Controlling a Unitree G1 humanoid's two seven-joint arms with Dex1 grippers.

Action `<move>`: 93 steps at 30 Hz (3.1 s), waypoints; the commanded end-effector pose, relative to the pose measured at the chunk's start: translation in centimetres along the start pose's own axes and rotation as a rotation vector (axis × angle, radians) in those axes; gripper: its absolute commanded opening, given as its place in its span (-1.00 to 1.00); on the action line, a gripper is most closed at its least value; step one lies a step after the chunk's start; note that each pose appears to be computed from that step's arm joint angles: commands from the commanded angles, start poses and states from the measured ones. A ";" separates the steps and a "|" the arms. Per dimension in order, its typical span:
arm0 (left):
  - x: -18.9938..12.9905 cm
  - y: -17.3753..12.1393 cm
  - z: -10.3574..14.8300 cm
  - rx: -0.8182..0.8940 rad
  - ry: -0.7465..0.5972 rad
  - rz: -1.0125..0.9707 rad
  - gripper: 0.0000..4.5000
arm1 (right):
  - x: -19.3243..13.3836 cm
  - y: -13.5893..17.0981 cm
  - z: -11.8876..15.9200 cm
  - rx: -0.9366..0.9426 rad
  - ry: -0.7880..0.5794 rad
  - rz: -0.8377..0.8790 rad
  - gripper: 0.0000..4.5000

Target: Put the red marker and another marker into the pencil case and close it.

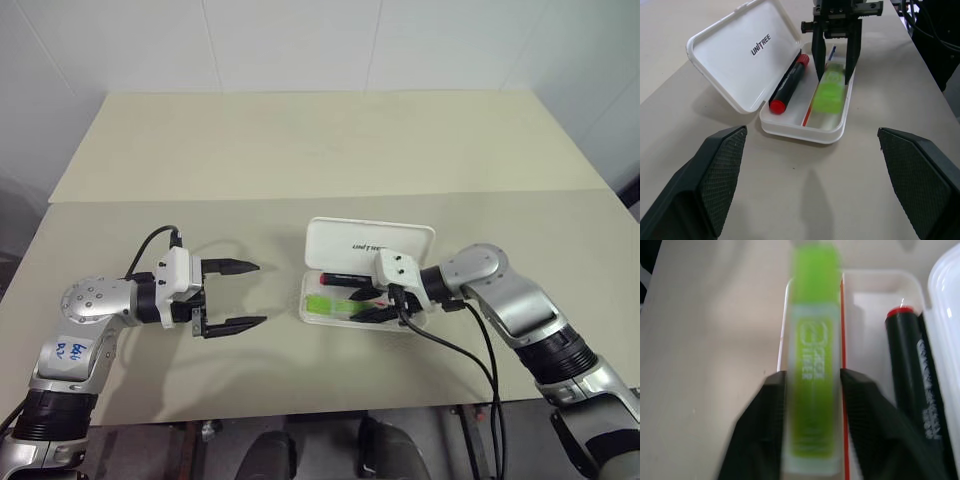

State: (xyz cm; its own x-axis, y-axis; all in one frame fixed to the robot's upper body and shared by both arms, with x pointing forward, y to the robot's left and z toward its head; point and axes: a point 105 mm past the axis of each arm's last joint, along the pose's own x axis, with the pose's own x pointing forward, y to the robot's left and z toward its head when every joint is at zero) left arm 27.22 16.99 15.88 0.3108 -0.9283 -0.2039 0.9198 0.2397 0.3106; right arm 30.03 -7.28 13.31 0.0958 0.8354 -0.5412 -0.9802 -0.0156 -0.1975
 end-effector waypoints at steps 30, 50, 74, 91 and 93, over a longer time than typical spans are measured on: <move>-11.9 0.0 -4.8 -0.011 0.215 0.413 1.00 | -14.7 0.0 1.6 -0.051 -0.256 -0.311 0.98; -9.9 1.7 -9.8 -0.108 0.244 0.251 0.82 | -13.7 0.4 1.7 -0.103 -0.230 -0.327 1.00; -4.3 0.9 -3.0 -0.065 0.006 0.150 -0.82 | -13.8 0.6 1.4 -0.093 -0.206 -0.345 1.00; 7.1 0.9 4.5 -0.012 -0.172 -0.147 -0.82 | -17.2 2.3 -2.8 -0.010 -0.101 -0.486 1.00; 8.9 0.7 4.8 -0.015 -0.189 -0.178 -0.82 | -17.4 2.8 -3.1 -0.002 -0.088 -0.502 1.00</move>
State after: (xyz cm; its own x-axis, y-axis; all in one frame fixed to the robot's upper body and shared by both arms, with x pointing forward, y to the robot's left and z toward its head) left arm 29.50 8.68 18.41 0.1191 -0.9901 -0.0750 0.9629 0.0967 0.2519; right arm 26.54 -23.41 18.29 0.5215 0.7912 -0.3195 -0.8395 0.4088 -0.3579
